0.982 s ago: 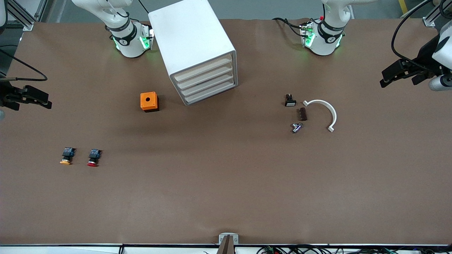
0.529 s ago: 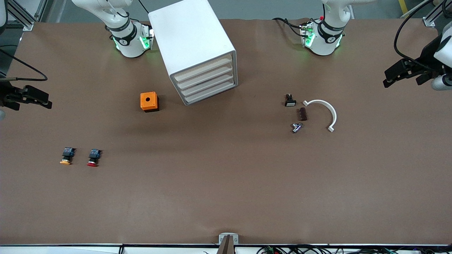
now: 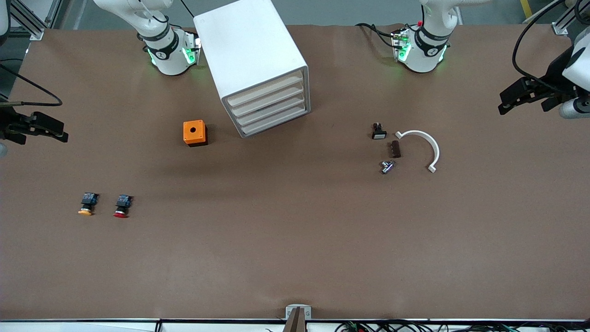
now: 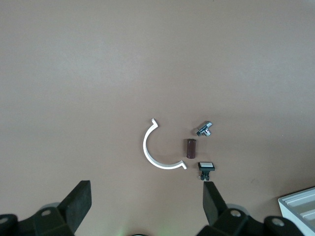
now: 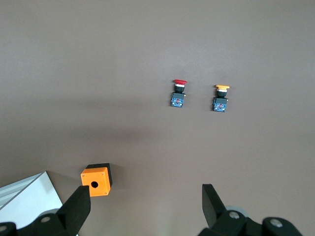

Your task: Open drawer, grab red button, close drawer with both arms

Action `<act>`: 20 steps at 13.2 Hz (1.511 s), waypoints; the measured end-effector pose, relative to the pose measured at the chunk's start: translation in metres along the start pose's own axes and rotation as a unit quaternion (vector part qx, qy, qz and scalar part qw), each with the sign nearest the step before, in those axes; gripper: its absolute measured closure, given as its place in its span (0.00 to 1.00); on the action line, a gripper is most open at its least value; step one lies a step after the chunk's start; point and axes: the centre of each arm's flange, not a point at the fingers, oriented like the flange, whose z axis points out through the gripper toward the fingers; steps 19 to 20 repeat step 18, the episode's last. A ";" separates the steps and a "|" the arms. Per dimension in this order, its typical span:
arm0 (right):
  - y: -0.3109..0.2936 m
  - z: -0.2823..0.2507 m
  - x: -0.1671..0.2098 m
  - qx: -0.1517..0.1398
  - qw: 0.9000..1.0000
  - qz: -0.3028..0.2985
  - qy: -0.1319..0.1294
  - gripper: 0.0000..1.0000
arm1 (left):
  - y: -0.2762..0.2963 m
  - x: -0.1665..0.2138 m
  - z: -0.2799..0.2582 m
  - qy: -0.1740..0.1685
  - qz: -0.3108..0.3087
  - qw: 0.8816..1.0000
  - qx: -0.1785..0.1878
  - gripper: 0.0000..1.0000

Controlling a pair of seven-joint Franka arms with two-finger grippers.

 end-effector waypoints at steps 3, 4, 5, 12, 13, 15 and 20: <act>0.000 0.000 0.000 0.000 1.000 0.000 0.000 0.00 | -0.001 0.000 0.000 0.001 0.000 1.000 0.005 0.00; 0.000 0.000 0.000 0.000 1.000 0.000 0.000 0.00 | -0.002 0.000 -0.001 0.002 -0.001 1.000 0.007 0.00; 0.000 0.000 0.000 0.000 1.000 0.000 0.000 0.00 | -0.002 0.000 -0.001 0.003 -0.001 1.000 0.008 0.00; 0.000 0.000 0.000 0.000 1.000 0.000 0.000 0.00 | -0.003 0.000 -0.004 0.003 -0.001 1.000 0.010 0.00; 0.000 0.000 0.000 0.000 1.000 0.000 0.000 0.00 | -0.003 0.000 -0.003 -0.001 -0.001 1.000 0.010 0.00; 0.000 0.000 0.000 0.000 1.000 0.000 0.000 0.00 | -0.003 -0.001 0.001 -0.011 -0.002 1.000 0.012 0.00; 0.000 0.000 0.000 0.000 1.000 0.000 0.000 0.00 | -0.003 0.001 0.007 -0.023 -0.020 0.999 0.013 0.00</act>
